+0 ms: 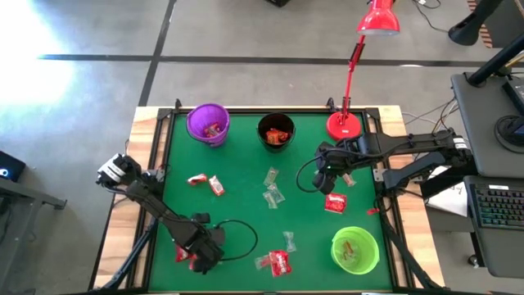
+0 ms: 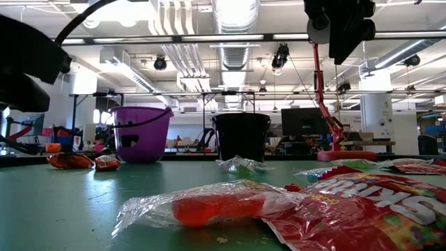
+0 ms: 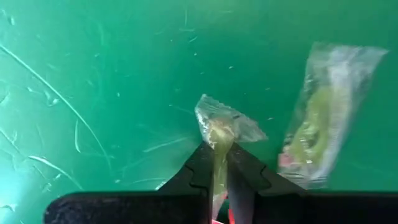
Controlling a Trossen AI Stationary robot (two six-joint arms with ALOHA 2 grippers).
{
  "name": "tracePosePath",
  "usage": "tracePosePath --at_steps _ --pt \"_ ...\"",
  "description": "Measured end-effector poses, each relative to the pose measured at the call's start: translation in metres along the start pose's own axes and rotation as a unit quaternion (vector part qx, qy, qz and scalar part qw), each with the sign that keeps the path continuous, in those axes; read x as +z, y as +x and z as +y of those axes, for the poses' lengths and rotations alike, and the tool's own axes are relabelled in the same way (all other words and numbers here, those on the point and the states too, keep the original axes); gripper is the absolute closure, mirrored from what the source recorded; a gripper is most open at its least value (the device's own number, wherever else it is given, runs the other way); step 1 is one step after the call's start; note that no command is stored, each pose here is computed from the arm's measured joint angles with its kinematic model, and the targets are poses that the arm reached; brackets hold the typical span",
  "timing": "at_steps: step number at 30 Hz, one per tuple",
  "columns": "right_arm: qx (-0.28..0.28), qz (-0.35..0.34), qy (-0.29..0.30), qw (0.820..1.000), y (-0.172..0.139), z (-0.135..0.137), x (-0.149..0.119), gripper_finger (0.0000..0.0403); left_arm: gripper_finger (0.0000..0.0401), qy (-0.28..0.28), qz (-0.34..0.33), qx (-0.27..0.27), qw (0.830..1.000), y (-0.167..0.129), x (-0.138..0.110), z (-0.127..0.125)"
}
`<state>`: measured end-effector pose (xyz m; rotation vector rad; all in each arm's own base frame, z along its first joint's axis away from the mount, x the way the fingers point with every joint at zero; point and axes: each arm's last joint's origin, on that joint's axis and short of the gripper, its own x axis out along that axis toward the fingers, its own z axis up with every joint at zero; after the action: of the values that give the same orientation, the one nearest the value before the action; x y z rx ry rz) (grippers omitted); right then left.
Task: Sort candy
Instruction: Put the green gummy into the black bucket
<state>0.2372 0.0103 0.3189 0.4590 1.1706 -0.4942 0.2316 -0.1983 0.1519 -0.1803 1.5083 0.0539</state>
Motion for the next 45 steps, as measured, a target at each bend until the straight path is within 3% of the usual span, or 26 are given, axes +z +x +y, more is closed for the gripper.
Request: tracePosePath --at_steps 5,10,14,20,25,32,41,45 --pt "0.006 0.004 0.000 1.000 0.000 0.000 0.000 0.0239 0.0400 -0.046 -0.061 -0.021 0.997 -0.022 0.004 0.002" --pt "0.030 0.014 -0.009 0.999 -0.001 0.006 -0.003 0.0239 0.0401 -0.099 -0.160 -0.040 0.981 -0.054 0.008 0.009" --pt "0.066 0.013 -0.028 0.997 -0.002 0.016 -0.007 0.0239 0.0401 -0.138 -0.250 -0.037 0.958 -0.081 0.013 0.021" --pt "0.110 -0.019 -0.083 0.990 -0.007 0.035 -0.012 0.0239 0.0401 -0.184 -0.398 -0.033 0.898 -0.119 0.023 0.035" --pt "0.148 -0.066 -0.129 0.978 -0.010 0.047 -0.009 0.0239 0.0401 -0.181 -0.491 -0.013 0.852 -0.140 0.037 0.044" --pt "0.182 -0.144 -0.193 0.953 -0.016 0.057 0.001 0.0239 0.0401 -0.153 -0.558 0.010 0.816 -0.155 0.065 0.061" --pt "0.230 -0.248 -0.221 0.915 -0.028 0.069 0.016 0.0239 0.0401 -0.099 -0.628 -0.053 0.770 -0.181 0.097 0.092" --pt "0.223 -0.289 -0.230 0.902 -0.032 0.072 0.020 0.0239 0.0401 -0.093 -0.646 -0.074 0.754 -0.187 0.104 0.104"
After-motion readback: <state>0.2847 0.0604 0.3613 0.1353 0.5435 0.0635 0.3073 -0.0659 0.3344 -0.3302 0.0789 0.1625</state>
